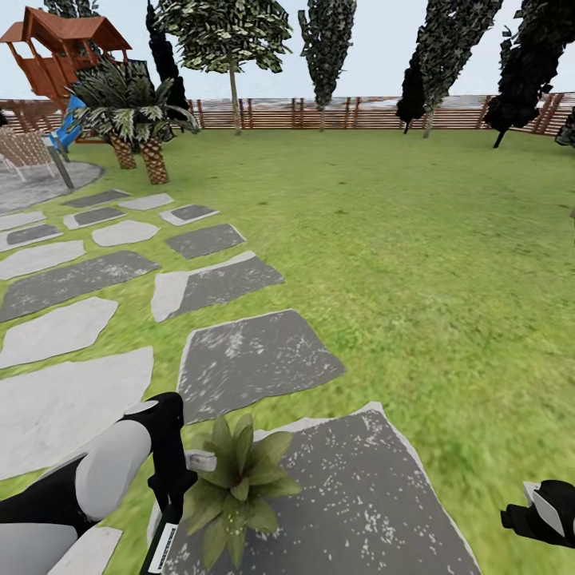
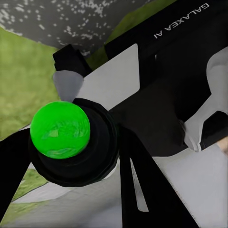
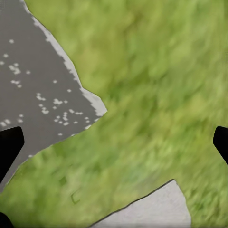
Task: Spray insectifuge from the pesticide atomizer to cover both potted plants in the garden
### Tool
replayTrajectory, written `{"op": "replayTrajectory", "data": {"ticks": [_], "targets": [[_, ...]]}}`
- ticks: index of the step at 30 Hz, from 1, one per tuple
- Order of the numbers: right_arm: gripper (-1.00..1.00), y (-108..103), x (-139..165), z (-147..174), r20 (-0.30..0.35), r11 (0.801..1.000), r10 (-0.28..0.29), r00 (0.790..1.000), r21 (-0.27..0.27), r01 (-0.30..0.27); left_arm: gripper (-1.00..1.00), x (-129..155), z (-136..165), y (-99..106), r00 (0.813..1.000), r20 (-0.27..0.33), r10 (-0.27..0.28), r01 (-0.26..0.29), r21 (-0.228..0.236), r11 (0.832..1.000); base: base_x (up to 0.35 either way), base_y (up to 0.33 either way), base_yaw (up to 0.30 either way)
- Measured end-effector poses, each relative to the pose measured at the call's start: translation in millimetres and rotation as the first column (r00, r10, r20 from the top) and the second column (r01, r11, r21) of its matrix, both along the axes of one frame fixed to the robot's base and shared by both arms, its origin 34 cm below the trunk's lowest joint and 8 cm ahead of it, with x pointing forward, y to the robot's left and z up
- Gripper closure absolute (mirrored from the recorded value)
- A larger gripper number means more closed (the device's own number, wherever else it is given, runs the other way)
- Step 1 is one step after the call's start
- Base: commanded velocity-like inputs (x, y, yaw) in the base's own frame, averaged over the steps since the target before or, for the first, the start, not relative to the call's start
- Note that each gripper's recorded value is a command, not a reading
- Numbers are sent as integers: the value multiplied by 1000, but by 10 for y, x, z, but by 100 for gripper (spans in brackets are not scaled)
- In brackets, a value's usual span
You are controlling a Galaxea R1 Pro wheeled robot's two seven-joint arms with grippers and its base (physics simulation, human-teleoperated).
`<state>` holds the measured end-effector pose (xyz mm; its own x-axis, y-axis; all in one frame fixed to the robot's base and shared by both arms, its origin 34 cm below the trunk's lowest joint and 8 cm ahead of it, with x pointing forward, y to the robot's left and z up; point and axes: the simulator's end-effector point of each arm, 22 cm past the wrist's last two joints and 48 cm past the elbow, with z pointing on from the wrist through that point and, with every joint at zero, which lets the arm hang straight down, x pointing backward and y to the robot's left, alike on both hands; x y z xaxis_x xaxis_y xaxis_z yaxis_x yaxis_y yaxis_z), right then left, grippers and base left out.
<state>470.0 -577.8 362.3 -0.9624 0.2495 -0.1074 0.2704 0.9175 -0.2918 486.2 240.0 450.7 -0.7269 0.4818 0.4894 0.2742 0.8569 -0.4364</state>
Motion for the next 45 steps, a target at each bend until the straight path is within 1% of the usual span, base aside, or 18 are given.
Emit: {"op": "replayTrajectory", "data": {"ticks": [6,11,21,26,45], "targets": [[-100,4,1,-4,-1,1000,2,1000,0,-2,100,0,-3,1,1000,0,0,0,0,1000,-143,-67,-2],[-100,5,1,-2,-1,1000,2,1000,0,-2,100,0,-1,1,1000,0,-1,1,0,1000,-20,-5,0],[-100,6,1,-3,-1,1000,2,1000,0,-2,100,-1,0,1,1000,0,-1,1,-1,1000,0,222,-4],[-100,5,0,-3,0,1000,1,1000,1,-1,100,-4,-1,-1,1000,-1,-2,2,-1,1000,0,187,-224],[-100,9,-62,-86,-23,1000,0,1000,2,0,100,-39,-87,5,1000,-21,-3,3,0,1000,0,5,-14]]}}
